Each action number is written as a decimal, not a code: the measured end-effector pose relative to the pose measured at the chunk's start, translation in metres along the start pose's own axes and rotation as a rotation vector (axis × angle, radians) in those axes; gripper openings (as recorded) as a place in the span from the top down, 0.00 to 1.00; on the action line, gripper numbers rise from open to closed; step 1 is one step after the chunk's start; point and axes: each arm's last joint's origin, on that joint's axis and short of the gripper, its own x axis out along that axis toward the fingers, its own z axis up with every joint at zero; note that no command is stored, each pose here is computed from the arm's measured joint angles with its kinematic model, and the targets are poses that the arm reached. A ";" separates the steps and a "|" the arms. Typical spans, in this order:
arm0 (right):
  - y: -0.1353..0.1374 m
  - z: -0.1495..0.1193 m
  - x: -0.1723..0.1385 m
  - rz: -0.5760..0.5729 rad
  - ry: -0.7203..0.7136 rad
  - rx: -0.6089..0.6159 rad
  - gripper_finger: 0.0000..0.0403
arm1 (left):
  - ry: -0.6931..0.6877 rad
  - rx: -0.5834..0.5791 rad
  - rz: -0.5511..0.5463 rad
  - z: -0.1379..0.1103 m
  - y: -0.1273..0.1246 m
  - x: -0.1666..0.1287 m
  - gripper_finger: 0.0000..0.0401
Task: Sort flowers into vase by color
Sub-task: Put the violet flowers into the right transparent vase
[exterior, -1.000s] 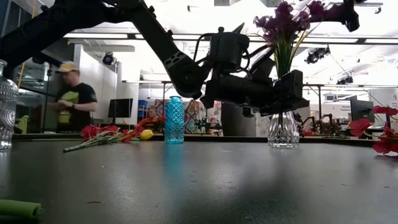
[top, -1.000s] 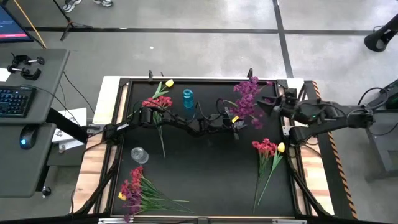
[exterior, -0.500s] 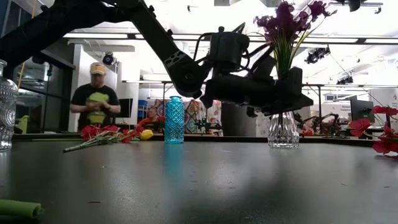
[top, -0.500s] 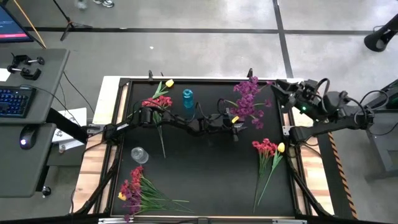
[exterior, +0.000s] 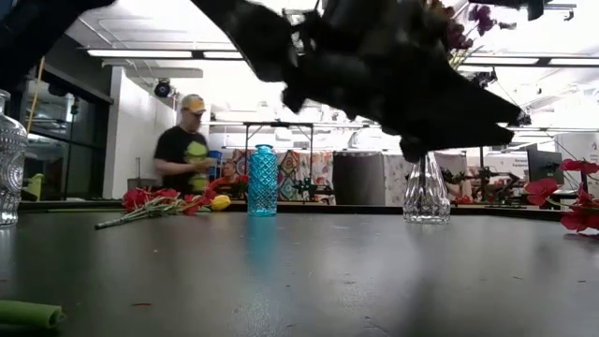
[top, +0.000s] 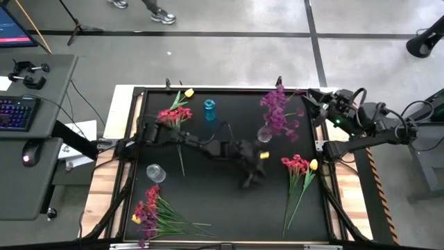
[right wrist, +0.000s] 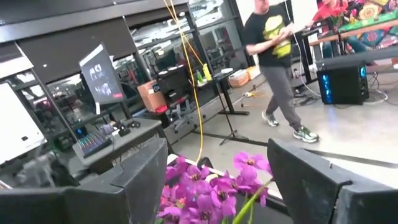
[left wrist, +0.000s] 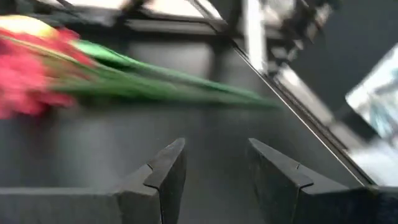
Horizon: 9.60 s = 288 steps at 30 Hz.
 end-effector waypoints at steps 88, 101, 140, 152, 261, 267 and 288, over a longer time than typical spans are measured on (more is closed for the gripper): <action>0.087 -0.093 0.009 0.278 0.435 -0.242 0.34 | 0.754 -0.125 0.312 -0.122 -0.319 -0.094 0.62; 0.086 -0.093 0.009 0.245 0.421 -0.257 0.34 | 0.798 -0.123 0.348 -0.128 -0.320 -0.086 0.79; 0.105 -0.124 0.011 0.427 0.689 -0.199 0.34 | 1.125 1.088 1.029 0.035 -0.238 -0.136 1.00; 0.151 -0.182 0.036 0.444 0.660 -0.110 0.34 | 1.204 1.435 0.970 0.024 -0.249 -0.121 1.00; 0.158 -0.212 0.083 0.481 0.565 -0.077 1.00 | 0.837 0.710 0.924 -0.014 -0.263 -0.125 0.46; 0.156 -0.202 0.080 0.466 0.547 -0.094 1.00 | 0.615 0.690 1.000 -0.006 -0.299 -0.158 0.46; 0.177 -0.147 0.078 0.624 -0.020 -0.187 1.00 | -0.360 0.215 1.182 -0.086 -0.289 -0.192 0.46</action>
